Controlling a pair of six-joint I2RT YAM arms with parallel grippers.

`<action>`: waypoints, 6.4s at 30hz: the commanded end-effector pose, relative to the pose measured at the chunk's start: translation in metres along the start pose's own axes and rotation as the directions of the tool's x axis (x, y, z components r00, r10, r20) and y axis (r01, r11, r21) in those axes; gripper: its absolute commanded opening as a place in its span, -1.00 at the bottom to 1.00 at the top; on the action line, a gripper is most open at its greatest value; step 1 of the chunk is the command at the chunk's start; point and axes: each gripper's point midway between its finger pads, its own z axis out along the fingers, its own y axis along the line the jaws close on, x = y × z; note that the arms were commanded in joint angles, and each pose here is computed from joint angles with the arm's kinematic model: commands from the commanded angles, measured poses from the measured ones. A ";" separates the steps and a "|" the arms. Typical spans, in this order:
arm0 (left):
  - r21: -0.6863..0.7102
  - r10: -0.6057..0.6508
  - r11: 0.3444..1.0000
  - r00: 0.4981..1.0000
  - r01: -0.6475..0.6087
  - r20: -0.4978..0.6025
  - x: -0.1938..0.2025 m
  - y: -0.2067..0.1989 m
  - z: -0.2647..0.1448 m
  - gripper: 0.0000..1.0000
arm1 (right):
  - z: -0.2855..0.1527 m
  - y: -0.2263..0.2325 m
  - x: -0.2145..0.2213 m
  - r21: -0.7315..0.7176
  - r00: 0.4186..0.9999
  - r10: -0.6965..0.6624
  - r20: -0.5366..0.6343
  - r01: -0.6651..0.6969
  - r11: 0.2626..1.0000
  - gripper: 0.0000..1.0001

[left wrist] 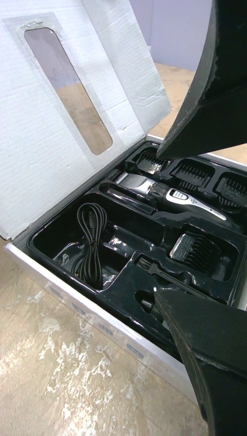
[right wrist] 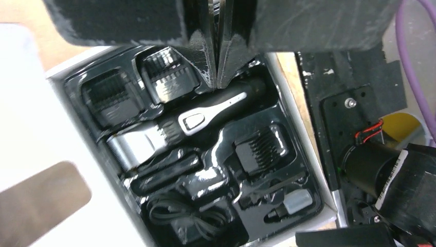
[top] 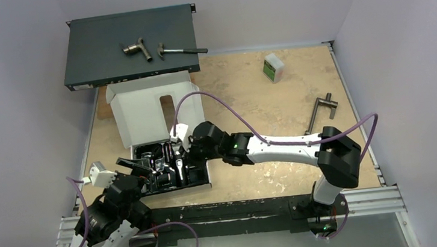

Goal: Sort the hair-cutting tools
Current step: Place the haircut tool in the storage box, then pick up the haircut tool from the storage box, then adjust the haircut tool.

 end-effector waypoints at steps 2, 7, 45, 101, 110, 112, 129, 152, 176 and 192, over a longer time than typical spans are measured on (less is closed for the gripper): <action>-0.103 0.082 0.991 0.995 -0.087 -0.056 0.010 0.029 -0.003 0.97 | 0.002 0.013 0.007 -0.036 0.976 0.216 0.038 -0.214 0.976 -1.00; -0.120 0.093 0.988 0.994 -0.099 -0.055 0.009 0.030 -0.003 0.97 | 0.011 0.015 0.037 -0.026 0.970 0.240 -0.038 -0.241 0.970 -1.00; 0.156 0.230 0.967 0.952 -0.201 -0.203 0.049 -0.029 0.002 0.97 | -0.013 -0.051 0.008 0.281 0.879 0.463 0.110 -0.475 0.834 0.01; 0.287 0.497 0.867 0.758 -0.408 -0.422 0.133 -0.089 0.069 -0.26 | -0.065 -0.074 0.075 0.193 0.809 0.548 0.214 -0.585 0.788 -0.04; 0.316 0.489 0.870 0.739 -0.377 -0.464 0.148 -0.092 0.075 -0.47 | -0.069 -0.076 0.078 0.202 0.808 0.548 0.217 -0.586 0.785 -0.05; 0.312 0.485 0.873 0.739 -0.376 -0.467 0.148 -0.091 0.076 -0.48 | -0.069 -0.075 0.079 0.202 0.808 0.549 0.214 -0.587 0.784 -0.05; 0.397 0.470 0.866 0.764 -0.303 -0.442 0.146 -0.100 0.068 -1.00 | -0.067 -0.075 0.079 0.198 0.805 0.556 0.209 -0.591 0.782 -0.04; 0.460 0.437 0.848 0.841 -0.265 -0.321 0.096 -0.115 0.027 -1.00 | -0.095 -0.063 0.022 0.159 0.911 0.261 0.318 -0.323 0.933 0.21; 0.787 0.567 0.606 0.756 -0.114 -0.327 0.065 -0.178 -0.094 -1.00 | -0.136 0.037 -0.052 0.228 0.797 -0.517 0.312 0.465 0.855 0.79; 0.816 0.591 0.560 0.759 -0.144 -0.271 0.064 -0.175 -0.096 -1.00 | -0.112 0.044 -0.082 0.210 0.815 -0.435 0.384 0.382 0.900 0.79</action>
